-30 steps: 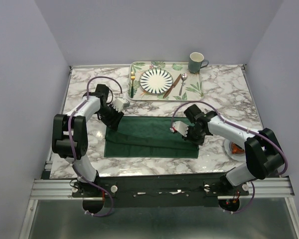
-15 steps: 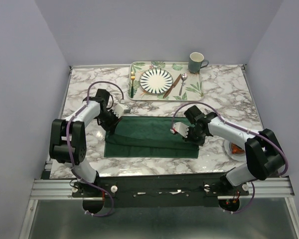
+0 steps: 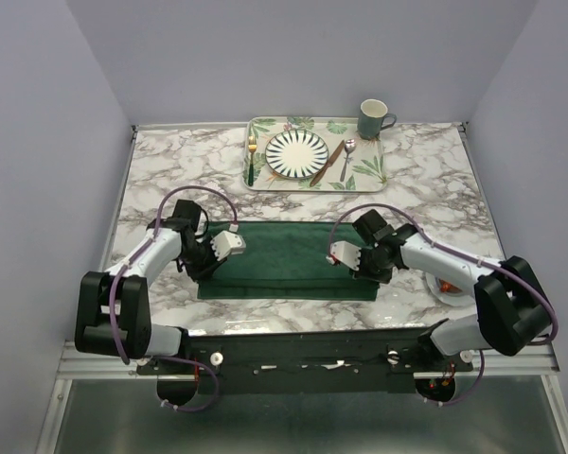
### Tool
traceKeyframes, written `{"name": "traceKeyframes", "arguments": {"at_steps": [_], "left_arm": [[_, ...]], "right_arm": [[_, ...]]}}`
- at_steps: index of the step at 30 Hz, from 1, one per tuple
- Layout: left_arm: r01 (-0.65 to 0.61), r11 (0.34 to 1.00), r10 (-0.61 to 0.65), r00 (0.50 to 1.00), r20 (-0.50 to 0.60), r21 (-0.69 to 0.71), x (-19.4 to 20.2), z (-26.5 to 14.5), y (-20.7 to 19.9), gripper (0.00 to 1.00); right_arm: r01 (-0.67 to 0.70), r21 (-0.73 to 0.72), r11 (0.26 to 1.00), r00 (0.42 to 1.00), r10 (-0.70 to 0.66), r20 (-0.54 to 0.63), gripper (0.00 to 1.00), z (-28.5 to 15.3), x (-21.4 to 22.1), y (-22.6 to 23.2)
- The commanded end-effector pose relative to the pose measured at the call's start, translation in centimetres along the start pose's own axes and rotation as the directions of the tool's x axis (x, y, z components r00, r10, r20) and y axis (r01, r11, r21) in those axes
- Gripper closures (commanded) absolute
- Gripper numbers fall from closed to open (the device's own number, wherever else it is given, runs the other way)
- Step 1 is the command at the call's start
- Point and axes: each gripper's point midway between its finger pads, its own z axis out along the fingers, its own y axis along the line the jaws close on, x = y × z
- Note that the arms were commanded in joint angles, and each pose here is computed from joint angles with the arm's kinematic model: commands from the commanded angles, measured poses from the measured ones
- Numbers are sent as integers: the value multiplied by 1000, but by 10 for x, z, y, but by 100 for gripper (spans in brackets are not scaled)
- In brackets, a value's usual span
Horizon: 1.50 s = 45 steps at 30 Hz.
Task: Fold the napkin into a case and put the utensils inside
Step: Fold and flatten the napkin at the center of the board, then smooth out the rectangle-folded napkin at the center of the board.
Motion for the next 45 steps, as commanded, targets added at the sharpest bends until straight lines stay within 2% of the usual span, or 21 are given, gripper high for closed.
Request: {"name": "traceKeyframes", "arguments": {"at_steps": [1,3,5,6,11,15,19,22,26,30,38,40,43,45], "left_arm": [[-144,988,146,988,45,-53,-3,-4,-2,68],[-179,981,184,981,64,-72,-3,-9,-7,63],[-210,973,218,973,75,-100,-2,-14,-12,55],[-235,965,244,967,75,-112,-2,-16,-12,53],[-280,946,295,953,74,-163,2,-28,-20,53],[-197,961,221,969,112,-192,-9,-36,-16,53],[-95,984,119,981,153,-151,-19,-38,-9,54],[-90,992,101,987,123,-92,-15,-29,-11,53],[-112,993,113,993,28,-29,7,-13,-13,52],[-157,988,157,987,-38,-2,23,-4,-13,54],[-251,968,250,967,-54,-17,34,-4,-25,53],[-240,970,239,971,-31,-35,28,-6,-23,53],[-150,985,154,987,43,-88,3,-14,-10,53],[-35,991,51,991,121,-130,-24,-21,9,53]], "right_arm": [[36,39,999,998,-38,41,59,-9,-6,0],[41,38,998,997,-43,64,53,-15,-10,3],[45,41,998,995,-49,90,51,-22,-13,5],[51,26,998,995,-53,87,48,-25,-11,9],[38,9,999,988,-39,146,47,-48,-21,16],[-14,-16,1000,988,17,150,48,-52,-27,17],[-57,-51,997,990,63,124,51,-43,-30,16],[-57,-73,996,992,65,105,53,-36,-30,16],[-68,-97,993,996,74,57,56,-22,-24,17],[-94,-111,989,995,95,7,61,-5,-20,15],[-61,-132,989,997,66,33,61,-10,-21,21],[-64,-123,990,997,69,38,59,-13,-20,22],[-109,-79,991,992,114,57,59,-16,-28,11],[-151,-58,987,986,155,64,60,-16,-36,2]]}}
